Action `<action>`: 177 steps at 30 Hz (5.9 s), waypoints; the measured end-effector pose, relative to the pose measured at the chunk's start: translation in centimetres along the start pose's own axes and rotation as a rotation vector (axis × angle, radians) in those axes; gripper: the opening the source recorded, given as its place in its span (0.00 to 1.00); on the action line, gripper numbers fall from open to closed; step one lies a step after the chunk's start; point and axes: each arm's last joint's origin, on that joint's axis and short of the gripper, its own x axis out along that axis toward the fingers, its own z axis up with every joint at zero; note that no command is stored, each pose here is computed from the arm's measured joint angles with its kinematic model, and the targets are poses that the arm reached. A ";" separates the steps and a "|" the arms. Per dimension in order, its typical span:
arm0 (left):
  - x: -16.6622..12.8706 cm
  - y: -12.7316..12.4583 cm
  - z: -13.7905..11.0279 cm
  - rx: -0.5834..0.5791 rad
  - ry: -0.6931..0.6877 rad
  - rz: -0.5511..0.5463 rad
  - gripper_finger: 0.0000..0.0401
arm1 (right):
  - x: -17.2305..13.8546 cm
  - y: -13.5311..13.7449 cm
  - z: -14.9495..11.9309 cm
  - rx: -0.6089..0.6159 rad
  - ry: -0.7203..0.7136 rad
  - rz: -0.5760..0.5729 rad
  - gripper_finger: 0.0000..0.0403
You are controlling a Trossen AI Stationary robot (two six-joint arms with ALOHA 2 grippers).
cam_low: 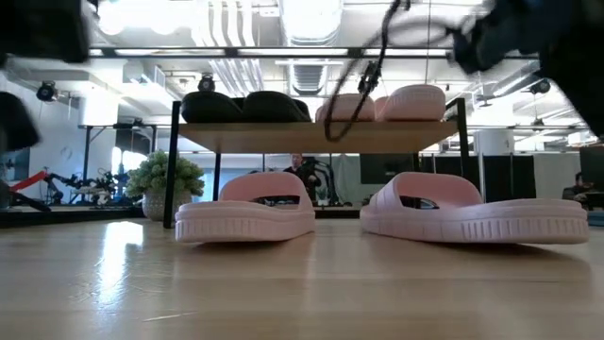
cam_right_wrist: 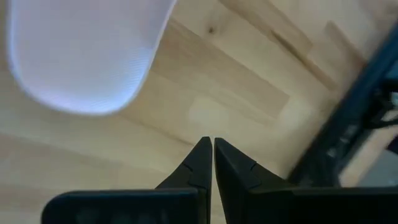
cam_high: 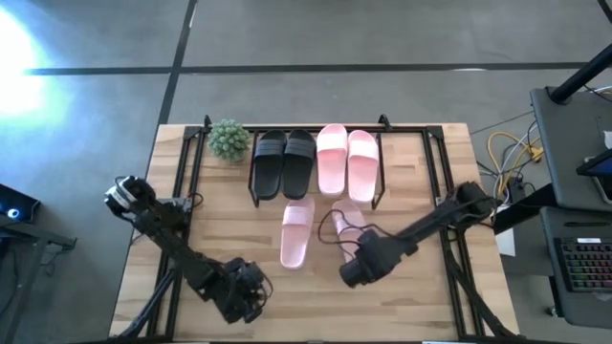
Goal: Pick and place slides into the shelf
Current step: Adjust the pink slippers under the shelf
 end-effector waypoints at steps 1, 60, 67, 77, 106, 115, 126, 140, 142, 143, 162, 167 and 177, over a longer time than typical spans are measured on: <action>0.2 0.4 0.5 0.002 0.004 0.021 0.27 | 0.7 0.0 0.3 0.009 0.005 0.001 0.03; 0.3 3.4 7.0 0.213 -0.082 -0.349 0.27 | 0.1 2.5 -1.4 0.022 -0.096 0.624 0.03; 1.7 3.7 6.6 0.248 -0.019 -0.337 0.27 | 0.5 3.8 0.0 0.041 -0.159 0.786 0.03; 3.4 4.7 6.9 0.270 -0.111 -0.198 0.27 | 1.1 6.1 0.9 0.055 -0.230 0.879 0.03; 0.7 5.2 8.3 0.085 -0.219 -0.042 0.27 | 1.1 6.8 0.1 0.160 -0.243 0.936 0.03; -3.6 2.2 3.7 0.124 -0.258 -0.174 0.27 | 5.0 10.0 1.2 0.173 -0.299 0.857 0.03; -4.1 1.7 2.1 0.117 -0.256 -0.182 0.27 | 5.9 9.9 2.7 0.210 -0.444 0.600 0.03; -3.9 1.9 2.1 0.127 -0.277 -0.154 0.27 | 5.9 6.5 10.1 0.372 -0.612 0.317 0.03; -3.9 1.9 2.1 0.120 -0.275 -0.157 0.27 | 5.2 6.4 10.0 0.337 -0.595 0.331 0.03; -3.9 1.9 2.0 0.108 -0.270 -0.161 0.27 | 4.5 6.5 9.4 0.311 -0.595 0.351 0.03; -0.5 9.6 7.1 -0.088 -0.550 0.382 0.27 | -2.3 4.6 -5.9 0.169 -0.749 0.695 0.03; 1.0 11.6 9.2 -0.157 -0.571 0.474 0.27 | -2.0 4.4 -6.1 0.161 -0.753 0.681 0.03; 5.3 13.6 11.9 -0.159 -0.545 0.572 0.27 | -1.4 3.4 -5.9 0.184 -0.762 0.583 0.03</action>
